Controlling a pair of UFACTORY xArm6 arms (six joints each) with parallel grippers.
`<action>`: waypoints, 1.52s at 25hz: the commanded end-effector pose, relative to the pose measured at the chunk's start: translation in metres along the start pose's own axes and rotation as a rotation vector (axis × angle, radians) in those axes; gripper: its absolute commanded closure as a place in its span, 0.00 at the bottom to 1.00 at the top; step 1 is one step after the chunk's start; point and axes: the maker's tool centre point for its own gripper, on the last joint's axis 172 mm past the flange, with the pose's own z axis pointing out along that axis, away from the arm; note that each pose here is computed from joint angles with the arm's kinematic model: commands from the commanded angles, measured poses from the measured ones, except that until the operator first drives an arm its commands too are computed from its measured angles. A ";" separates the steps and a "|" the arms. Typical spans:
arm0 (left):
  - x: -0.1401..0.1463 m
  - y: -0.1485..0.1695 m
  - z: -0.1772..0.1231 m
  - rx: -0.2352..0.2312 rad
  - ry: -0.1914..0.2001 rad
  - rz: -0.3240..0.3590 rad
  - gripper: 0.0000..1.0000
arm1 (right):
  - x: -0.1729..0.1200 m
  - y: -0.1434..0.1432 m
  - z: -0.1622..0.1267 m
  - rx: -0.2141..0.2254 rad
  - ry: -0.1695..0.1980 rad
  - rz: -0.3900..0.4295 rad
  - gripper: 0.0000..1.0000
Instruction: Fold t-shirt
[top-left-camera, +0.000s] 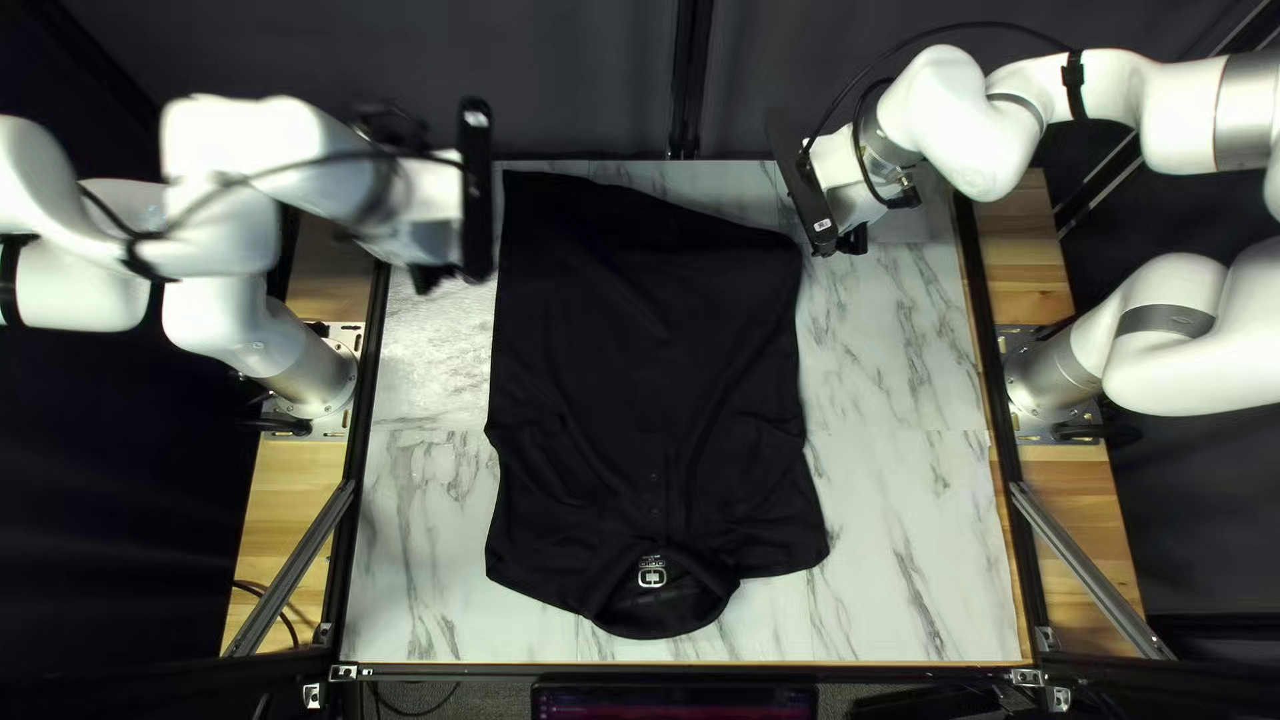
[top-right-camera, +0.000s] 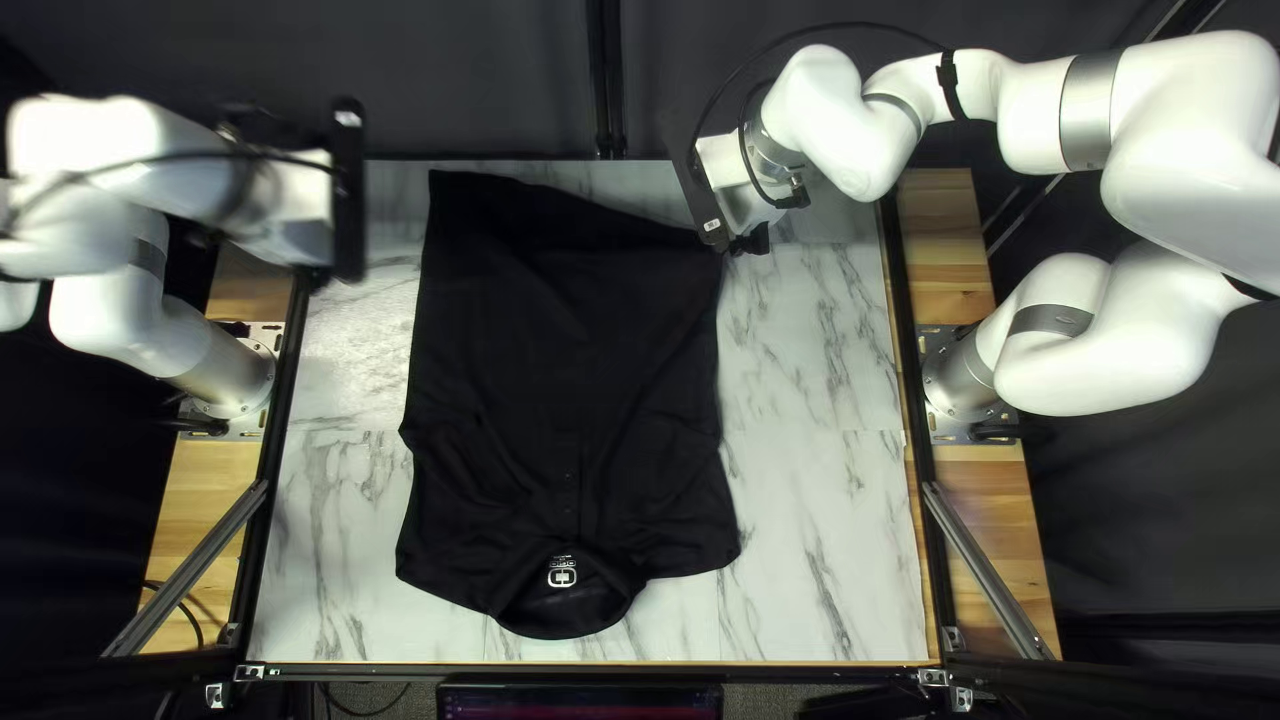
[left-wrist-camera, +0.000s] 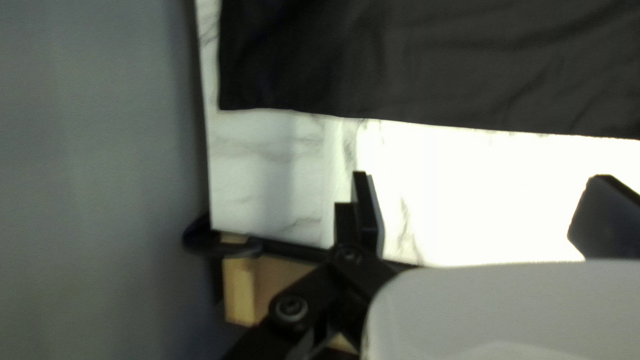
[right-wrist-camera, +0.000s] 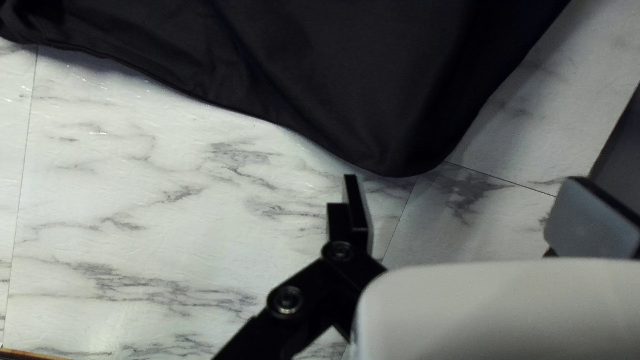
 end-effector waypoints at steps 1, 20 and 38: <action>-0.023 -0.010 -0.070 -0.009 0.041 -0.005 0.00 | 0.000 0.000 0.000 0.000 0.000 0.000 0.00; -0.037 -0.005 -0.103 -0.001 0.081 -0.017 0.00 | -0.004 0.015 0.005 0.001 -0.020 0.015 0.00; -0.037 -0.005 -0.103 -0.001 0.081 -0.017 0.00 | 0.009 0.004 0.092 0.031 -0.055 0.234 0.00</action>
